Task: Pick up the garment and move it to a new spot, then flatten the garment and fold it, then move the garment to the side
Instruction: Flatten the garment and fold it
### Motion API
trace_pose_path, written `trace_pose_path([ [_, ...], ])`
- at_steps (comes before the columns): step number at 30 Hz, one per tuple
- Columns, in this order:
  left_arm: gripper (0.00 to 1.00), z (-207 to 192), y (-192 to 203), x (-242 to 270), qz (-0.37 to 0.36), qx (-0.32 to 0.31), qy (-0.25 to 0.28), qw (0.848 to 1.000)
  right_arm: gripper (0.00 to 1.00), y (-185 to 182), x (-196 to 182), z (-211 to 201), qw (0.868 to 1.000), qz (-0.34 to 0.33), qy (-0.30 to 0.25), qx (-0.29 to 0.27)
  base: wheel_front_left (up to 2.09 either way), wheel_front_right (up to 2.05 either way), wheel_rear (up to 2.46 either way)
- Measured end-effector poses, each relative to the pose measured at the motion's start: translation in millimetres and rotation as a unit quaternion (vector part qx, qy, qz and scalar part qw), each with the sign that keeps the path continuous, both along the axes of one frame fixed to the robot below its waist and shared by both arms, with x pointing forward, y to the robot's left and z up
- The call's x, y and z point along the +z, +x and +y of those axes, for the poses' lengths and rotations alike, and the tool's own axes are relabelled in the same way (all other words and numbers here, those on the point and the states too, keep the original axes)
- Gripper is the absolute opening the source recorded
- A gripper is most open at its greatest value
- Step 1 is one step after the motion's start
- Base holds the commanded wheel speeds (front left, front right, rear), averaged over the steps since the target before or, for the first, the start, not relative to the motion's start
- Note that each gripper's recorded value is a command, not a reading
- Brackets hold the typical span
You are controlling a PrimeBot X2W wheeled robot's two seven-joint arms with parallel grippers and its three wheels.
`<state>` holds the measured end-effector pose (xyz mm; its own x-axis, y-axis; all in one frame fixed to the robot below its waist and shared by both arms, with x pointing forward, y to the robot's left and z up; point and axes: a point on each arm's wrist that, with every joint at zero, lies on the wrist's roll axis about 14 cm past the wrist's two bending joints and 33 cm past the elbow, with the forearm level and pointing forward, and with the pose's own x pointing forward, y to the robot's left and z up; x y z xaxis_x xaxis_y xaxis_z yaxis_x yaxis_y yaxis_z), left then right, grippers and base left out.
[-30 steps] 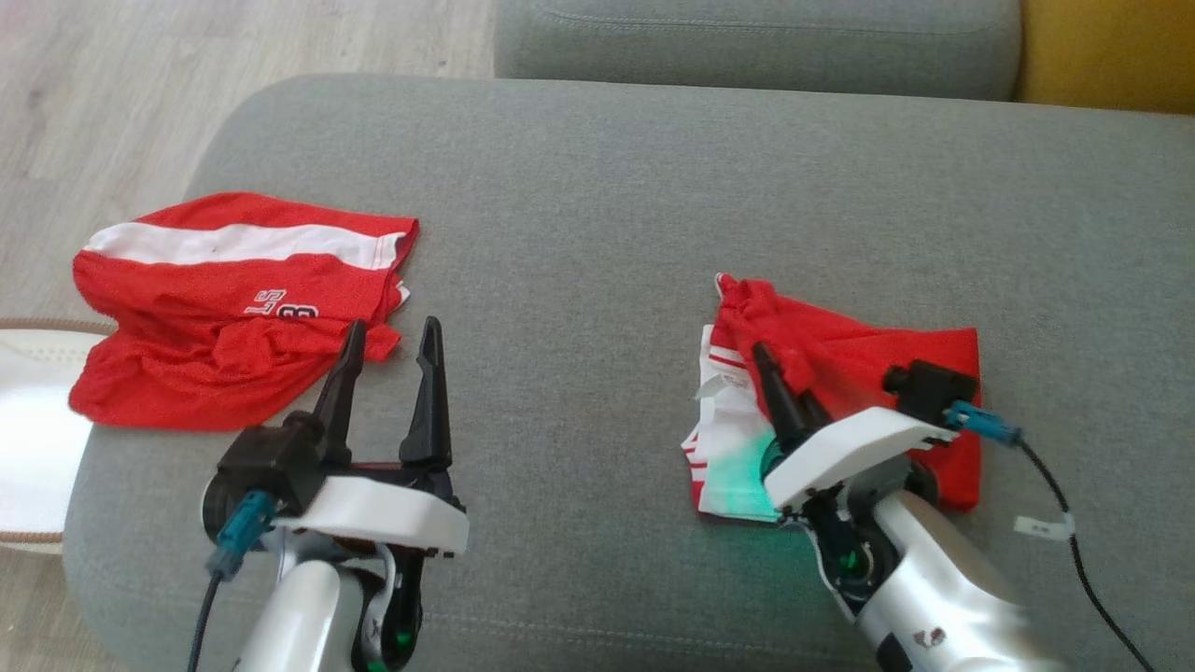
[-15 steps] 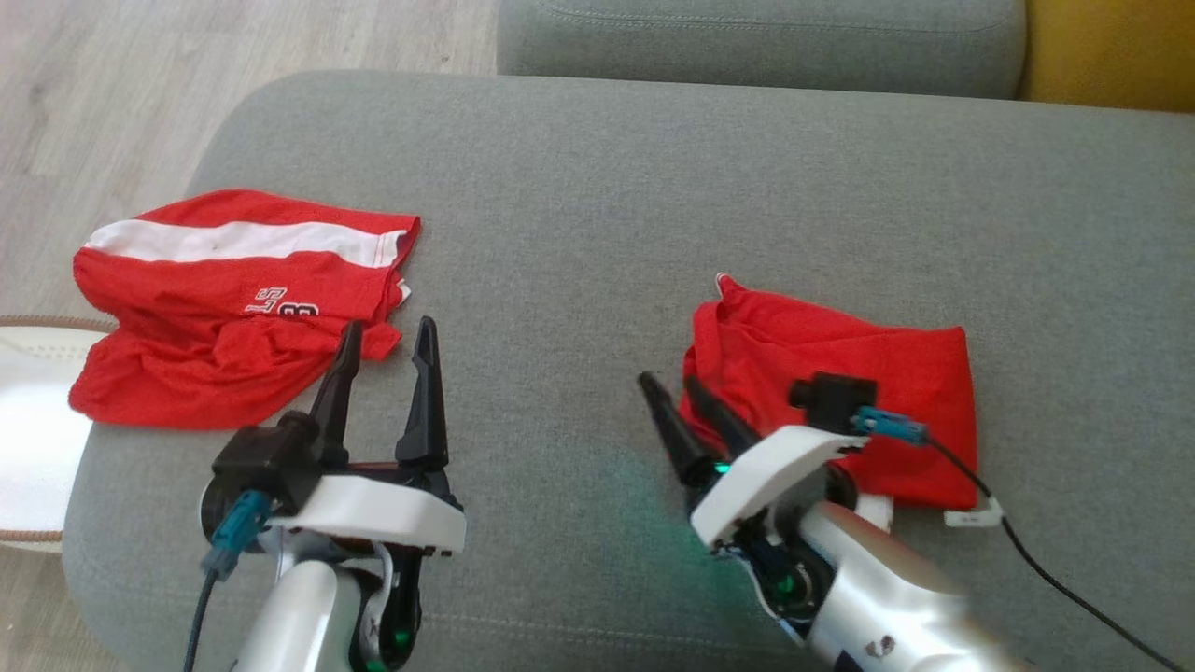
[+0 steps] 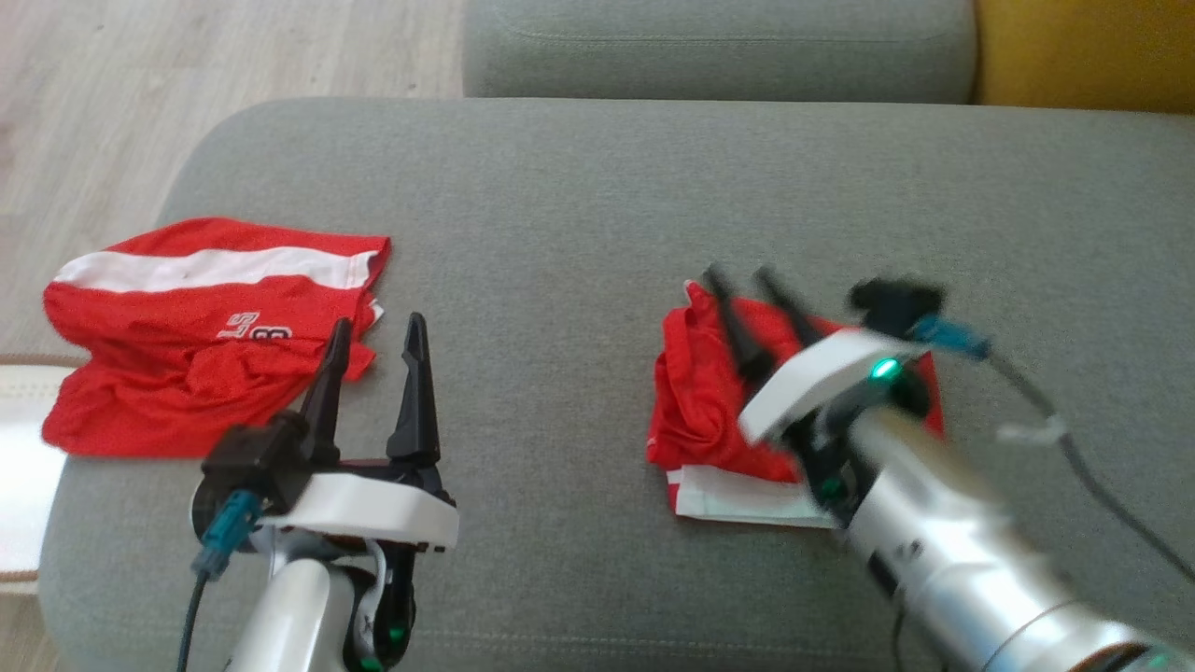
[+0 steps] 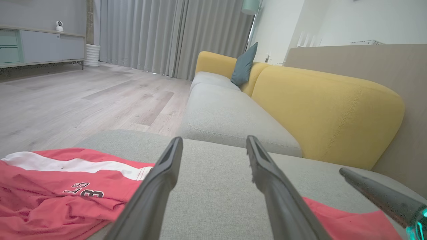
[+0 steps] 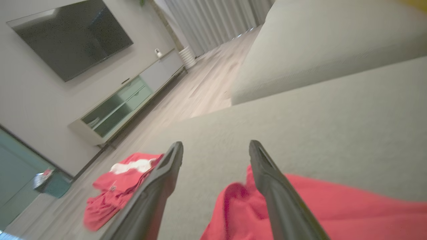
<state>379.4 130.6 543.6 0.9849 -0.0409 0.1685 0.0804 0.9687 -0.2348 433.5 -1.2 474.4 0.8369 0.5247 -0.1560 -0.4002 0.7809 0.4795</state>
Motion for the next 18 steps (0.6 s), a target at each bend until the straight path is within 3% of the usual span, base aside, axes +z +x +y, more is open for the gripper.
trace_pose_path([
  [3, 1.0, -4.1, 2.1, 3.7, -0.006, -0.006, -0.001, 1.0, 1.0, 26.6, 23.6, -39.5, 0.997, -0.047, -0.022, -0.058, 0.0, 0.0, 0.0],
  [9, 1.0, -9.9, 4.3, 7.3, -0.011, -0.015, -0.003, 1.0, 1.0, 38.4, 48.3, -95.4, 0.983, -0.121, -0.077, -0.113, 0.0, 0.0, 0.0],
  [18, 1.0, -25.1, 5.6, 11.1, -0.018, -0.04, -0.004, 0.999, 1.0, -8.6, 30.7, -155.7, 0.959, -0.156, -0.142, -0.187, 0.0, 0.0, 0.0],
])
